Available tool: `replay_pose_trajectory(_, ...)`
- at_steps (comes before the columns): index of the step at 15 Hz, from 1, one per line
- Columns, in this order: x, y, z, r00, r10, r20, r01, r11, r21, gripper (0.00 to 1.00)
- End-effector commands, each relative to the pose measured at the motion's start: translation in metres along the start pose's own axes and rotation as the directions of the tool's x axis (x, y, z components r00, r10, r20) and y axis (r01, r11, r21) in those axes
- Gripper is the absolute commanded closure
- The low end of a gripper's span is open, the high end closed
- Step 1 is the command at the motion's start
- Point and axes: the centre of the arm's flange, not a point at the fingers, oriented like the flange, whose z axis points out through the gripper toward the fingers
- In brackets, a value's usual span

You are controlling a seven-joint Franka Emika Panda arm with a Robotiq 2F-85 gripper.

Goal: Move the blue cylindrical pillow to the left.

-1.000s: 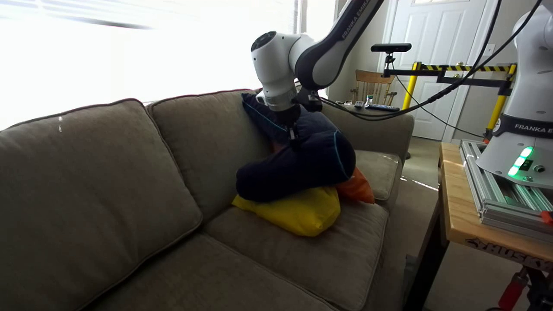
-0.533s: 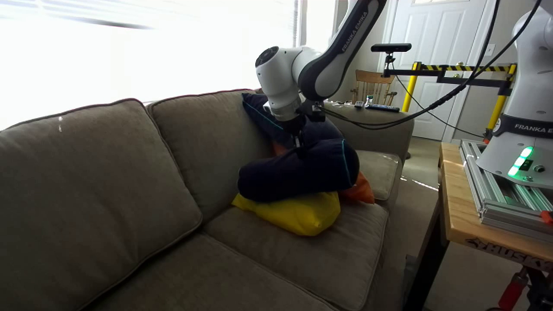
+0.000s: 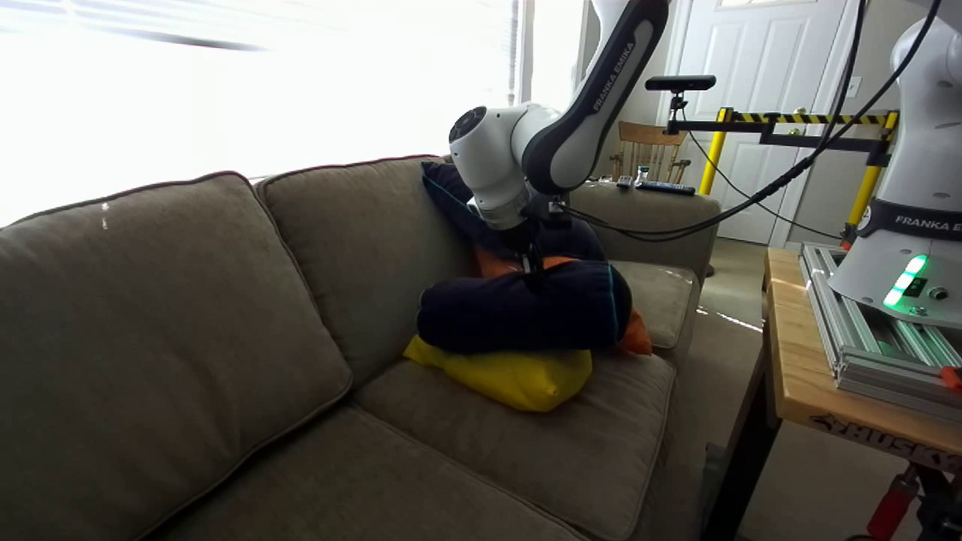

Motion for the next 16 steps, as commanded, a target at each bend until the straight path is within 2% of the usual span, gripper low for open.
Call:
replay_pose_trajectory(1,-0.001,-0.004,0.018,0.998,0.035,0.046,-0.036,0.999,0.026,0.99)
replay_pose_trajectory(2,-0.002,-0.004,0.021,0.998,0.037,0.058,-0.039,0.999,0.029,0.99)
replay_pose_trajectory(3,-0.003,-0.004,0.023,0.997,0.042,0.070,-0.044,0.999,0.032,0.94)
replay_pose_trajectory(4,-0.003,-0.004,0.025,0.996,0.045,0.080,-0.048,0.998,0.034,0.70)
replay_pose_trajectory(6,-0.005,-0.004,0.028,0.994,0.051,0.099,-0.055,0.998,0.032,0.66)
replay_pose_trajectory(7,-0.005,-0.003,0.029,0.993,0.056,0.105,-0.060,0.998,0.032,0.60)
replay_pose_trajectory(13,-0.010,-0.001,0.030,0.991,0.059,0.121,-0.063,0.997,0.034,0.18)
replay_pose_trajectory(16,-0.014,0.001,0.024,0.992,0.059,0.114,-0.065,0.997,0.047,0.01)
